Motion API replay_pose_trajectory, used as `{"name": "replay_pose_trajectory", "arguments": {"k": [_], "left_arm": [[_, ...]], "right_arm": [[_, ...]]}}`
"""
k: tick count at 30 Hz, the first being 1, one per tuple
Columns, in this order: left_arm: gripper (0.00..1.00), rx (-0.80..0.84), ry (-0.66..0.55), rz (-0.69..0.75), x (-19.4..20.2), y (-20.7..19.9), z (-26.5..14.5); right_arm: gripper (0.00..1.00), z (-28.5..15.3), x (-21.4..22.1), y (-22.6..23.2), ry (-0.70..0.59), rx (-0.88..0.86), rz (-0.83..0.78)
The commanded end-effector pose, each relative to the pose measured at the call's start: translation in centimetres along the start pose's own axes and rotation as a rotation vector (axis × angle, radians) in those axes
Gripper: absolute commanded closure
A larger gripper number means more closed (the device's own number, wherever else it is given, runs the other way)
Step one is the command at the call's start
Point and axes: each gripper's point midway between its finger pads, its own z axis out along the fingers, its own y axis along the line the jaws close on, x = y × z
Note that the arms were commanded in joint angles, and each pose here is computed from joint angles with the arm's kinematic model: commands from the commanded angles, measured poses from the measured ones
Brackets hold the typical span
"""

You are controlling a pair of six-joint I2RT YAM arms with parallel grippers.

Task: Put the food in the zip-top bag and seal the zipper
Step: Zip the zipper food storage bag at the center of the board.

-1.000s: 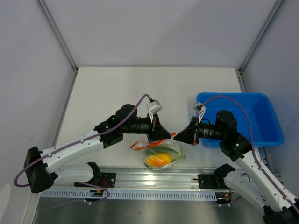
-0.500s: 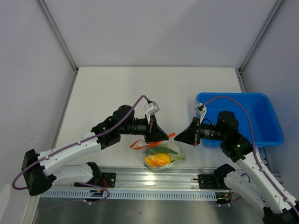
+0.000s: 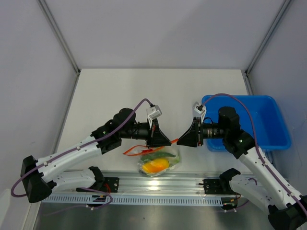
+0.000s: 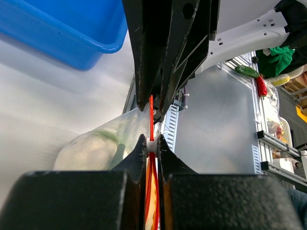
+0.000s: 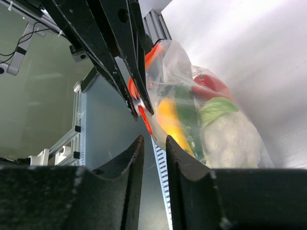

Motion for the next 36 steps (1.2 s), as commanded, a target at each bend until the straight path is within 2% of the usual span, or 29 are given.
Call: {"name": "replay_pose_trajectory", "arguments": {"k": [1,14,27,36], "left_arm": [[0.99,0.047,-0.021,0.033,-0.5,-1.0,-0.5],[0.99,0.065,-0.018,0.018,-0.1,-1.0,-0.3],[0.99,0.069,-0.022,0.028,-0.4,-1.1,-0.3],[0.99,0.078,-0.019,0.029,-0.4,-1.3,-0.2]], "right_arm": [[0.74,-0.2,-1.9,1.7,-0.032,-0.054,-0.092],[0.88,0.3,-2.6,2.5,-0.026,-0.131,-0.093],[0.89,1.6,-0.9,2.4,0.039,-0.158,-0.074],[0.97,1.9,-0.9,2.1,0.045,-0.161,-0.066]]}}
